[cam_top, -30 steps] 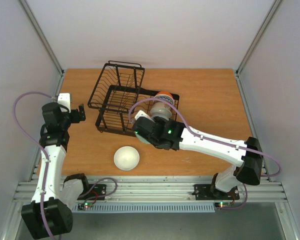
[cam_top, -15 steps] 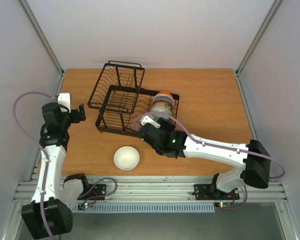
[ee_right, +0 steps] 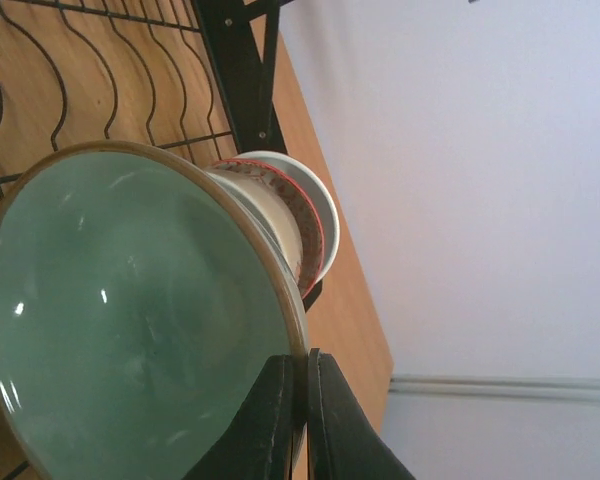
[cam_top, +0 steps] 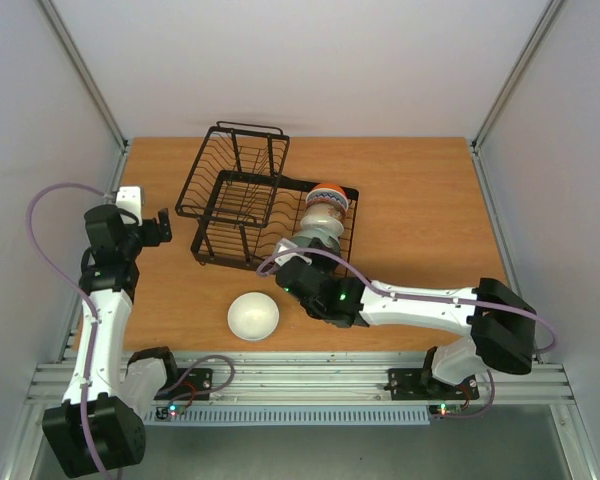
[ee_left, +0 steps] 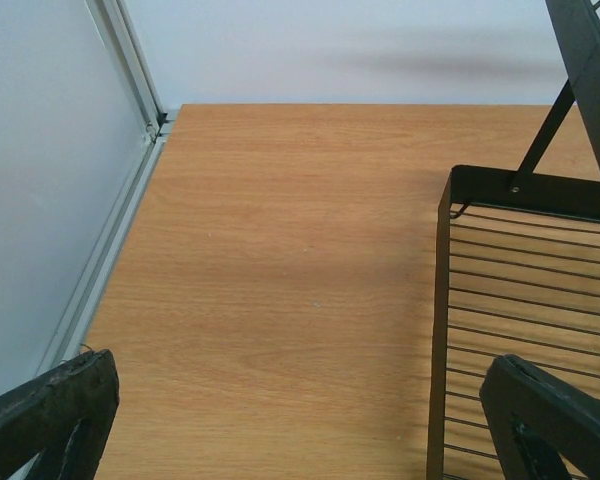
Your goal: Load the bowls into the dish rack
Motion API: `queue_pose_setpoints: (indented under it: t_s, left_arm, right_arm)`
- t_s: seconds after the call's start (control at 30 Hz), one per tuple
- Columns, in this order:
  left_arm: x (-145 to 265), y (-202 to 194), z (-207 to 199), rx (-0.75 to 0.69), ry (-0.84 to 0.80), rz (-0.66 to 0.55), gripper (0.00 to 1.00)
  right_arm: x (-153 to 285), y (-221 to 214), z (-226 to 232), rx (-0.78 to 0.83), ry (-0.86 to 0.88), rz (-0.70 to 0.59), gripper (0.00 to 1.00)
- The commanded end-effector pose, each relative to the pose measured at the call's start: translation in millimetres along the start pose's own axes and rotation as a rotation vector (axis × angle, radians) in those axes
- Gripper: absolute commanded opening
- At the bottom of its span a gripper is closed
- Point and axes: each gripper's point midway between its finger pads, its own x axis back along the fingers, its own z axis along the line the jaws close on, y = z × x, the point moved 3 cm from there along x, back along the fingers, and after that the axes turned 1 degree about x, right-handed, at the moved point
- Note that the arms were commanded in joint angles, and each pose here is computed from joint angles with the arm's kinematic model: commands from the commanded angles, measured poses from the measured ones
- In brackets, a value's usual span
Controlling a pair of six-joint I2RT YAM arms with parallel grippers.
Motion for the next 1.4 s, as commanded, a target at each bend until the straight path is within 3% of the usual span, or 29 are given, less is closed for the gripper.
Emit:
queue_pose_setpoints:
  t_s: [0.0,0.5,1.03,1.23,1.37]
  left_arm:
    - [-3,6,1,-0.003,-0.002,-0.038,0.99]
    - [-2,7,0,-0.001,-0.008,-0.043,0.99]
    - [-2,8,1,-0.002,-0.006,-0.046,0.99]
    - [-1,8,1,-0.001,-0.004,-0.049,0.99]
    - [-1,8,1,-0.001,-0.004,-0.048,0.99]
  right_arm:
    - [0,12,-10,0.005,-0.098,-0.027,0.01]
    - [-9,4,27,0.244,-0.187,-0.022,0.01]
    - [-10,-10,36,0.308,-0.21,-0.002,0.01]
    - [-9,-14,40,0.292,-0.156,0.015,0.01]
    - [-4,-25,45,0.249,-0.023,0.06,0.02]
